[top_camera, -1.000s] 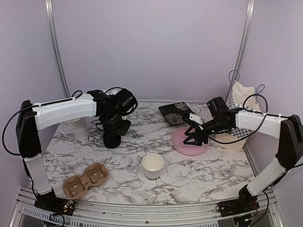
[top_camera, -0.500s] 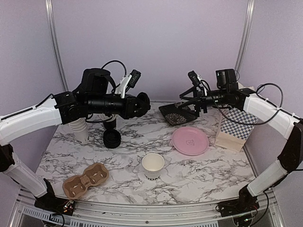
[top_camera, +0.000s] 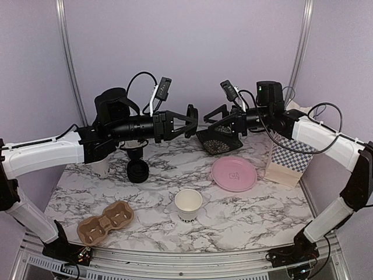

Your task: Pack the takeout coffee

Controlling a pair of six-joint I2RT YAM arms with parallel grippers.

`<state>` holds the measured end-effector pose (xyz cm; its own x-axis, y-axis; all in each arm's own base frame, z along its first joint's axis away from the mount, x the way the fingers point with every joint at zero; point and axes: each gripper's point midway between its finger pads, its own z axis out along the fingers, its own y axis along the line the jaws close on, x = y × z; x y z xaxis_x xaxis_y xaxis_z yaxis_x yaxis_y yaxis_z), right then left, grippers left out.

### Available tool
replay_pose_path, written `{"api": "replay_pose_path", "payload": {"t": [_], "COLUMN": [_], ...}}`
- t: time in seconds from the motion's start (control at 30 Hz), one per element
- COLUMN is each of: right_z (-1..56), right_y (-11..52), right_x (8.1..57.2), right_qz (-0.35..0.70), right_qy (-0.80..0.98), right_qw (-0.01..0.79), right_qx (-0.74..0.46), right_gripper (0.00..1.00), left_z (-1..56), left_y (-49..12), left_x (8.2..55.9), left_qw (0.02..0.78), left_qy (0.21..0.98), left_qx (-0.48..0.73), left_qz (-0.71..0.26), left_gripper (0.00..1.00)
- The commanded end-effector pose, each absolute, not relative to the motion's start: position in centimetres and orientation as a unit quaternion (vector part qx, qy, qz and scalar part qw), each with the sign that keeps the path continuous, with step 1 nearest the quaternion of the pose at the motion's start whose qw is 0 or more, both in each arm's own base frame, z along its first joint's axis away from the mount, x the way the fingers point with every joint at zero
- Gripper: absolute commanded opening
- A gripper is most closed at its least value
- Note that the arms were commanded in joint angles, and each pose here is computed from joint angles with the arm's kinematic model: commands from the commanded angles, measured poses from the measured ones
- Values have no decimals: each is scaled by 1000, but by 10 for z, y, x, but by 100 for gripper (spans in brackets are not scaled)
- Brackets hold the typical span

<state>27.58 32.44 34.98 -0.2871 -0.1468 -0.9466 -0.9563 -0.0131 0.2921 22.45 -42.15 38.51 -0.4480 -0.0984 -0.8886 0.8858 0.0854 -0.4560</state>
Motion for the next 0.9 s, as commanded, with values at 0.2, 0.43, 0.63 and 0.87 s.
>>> {"api": "replay_pose_path", "payload": {"t": [0.2,0.43,0.63,0.87], "right_z": [375,374,373,371], "right_y": [344,349,353,356], "right_x": [255,250,246,246], "right_qz": [546,541,538,538], "right_qy": [550,544,540,543], "right_qw": [382,382,382,381], "right_qx": [-504,-515,-522,-520], "right_gripper": [99,98,99,98], "left_z": [396,393,390,387], "left_y": [-426,-428,-431,-433], "left_x": [219,221,224,226], "left_qw": [403,400,394,390], "left_qy": [572,575,578,582], "left_qx": [319,313,309,305], "left_qz": [-639,-642,-644,-645], "left_gripper": [4,4,4,5]}}
